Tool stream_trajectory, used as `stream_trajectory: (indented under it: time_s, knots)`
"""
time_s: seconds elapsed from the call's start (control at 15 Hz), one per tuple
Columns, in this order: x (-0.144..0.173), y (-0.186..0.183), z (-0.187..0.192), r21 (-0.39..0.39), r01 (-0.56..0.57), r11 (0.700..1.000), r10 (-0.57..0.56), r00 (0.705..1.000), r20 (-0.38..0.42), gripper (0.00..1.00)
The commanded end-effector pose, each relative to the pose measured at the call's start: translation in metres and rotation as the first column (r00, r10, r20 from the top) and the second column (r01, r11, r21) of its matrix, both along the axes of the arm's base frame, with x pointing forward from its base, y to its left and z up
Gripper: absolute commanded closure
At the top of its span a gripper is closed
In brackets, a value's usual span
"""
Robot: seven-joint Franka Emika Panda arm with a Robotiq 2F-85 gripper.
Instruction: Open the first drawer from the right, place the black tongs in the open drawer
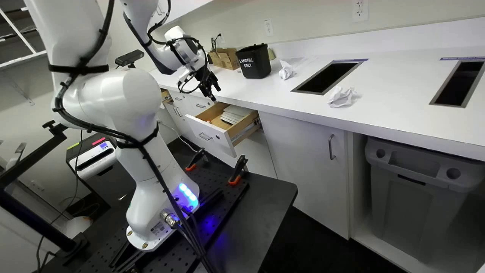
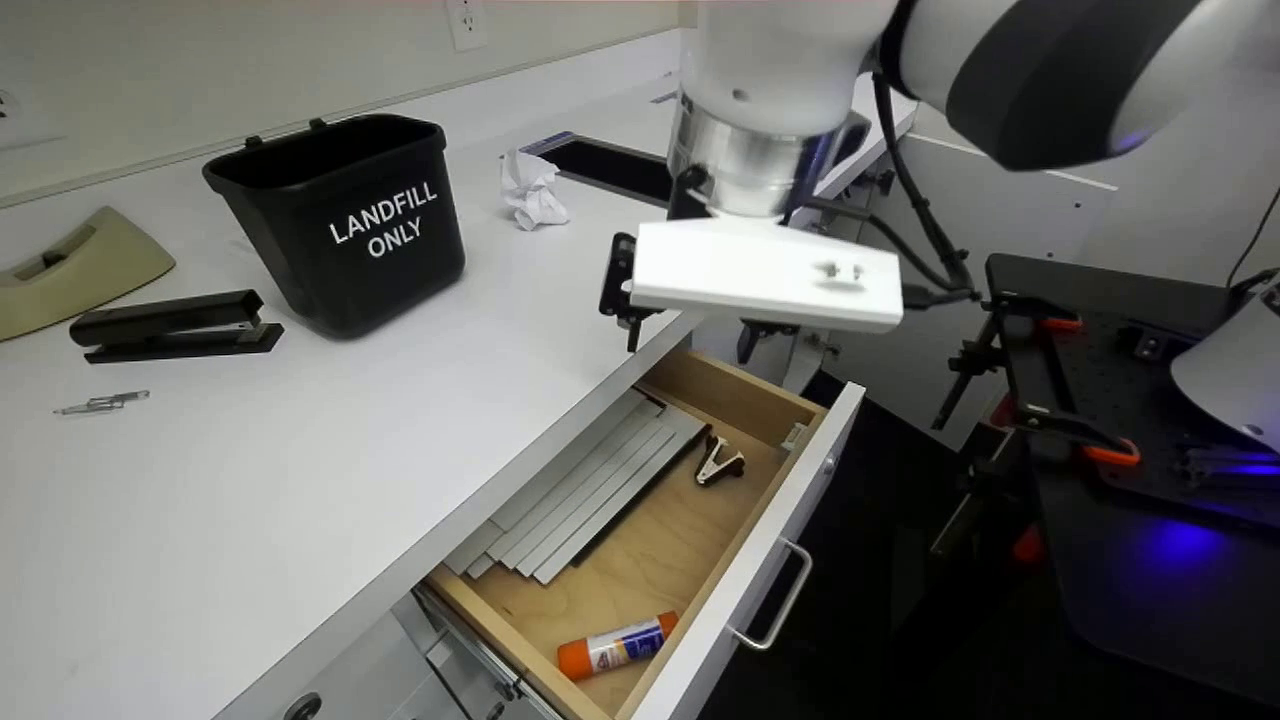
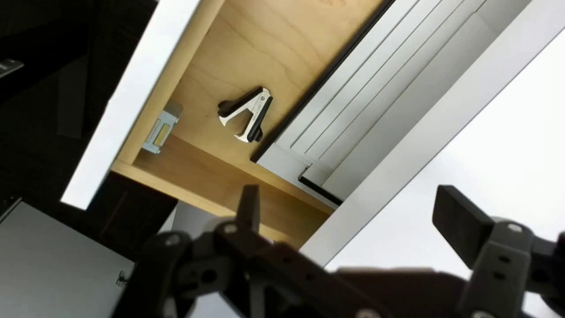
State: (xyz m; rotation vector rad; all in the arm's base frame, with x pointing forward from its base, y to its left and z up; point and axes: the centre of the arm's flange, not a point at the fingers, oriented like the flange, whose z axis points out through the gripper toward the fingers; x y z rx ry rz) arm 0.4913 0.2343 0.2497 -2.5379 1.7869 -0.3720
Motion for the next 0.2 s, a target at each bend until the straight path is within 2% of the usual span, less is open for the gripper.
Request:
stream_trajectory:
  time_s: [0.0, 0.13]
  knots:
    - [-0.0046, -0.0196, 0.0429, 0.019, -0.043, 0.999, 0.044, 0.998, -0.051, 0.00]
    - [-0.0025, -0.0240, 0.0526, 0.022, -0.065, 0.998, 0.066, 0.996, -0.058, 0.00]
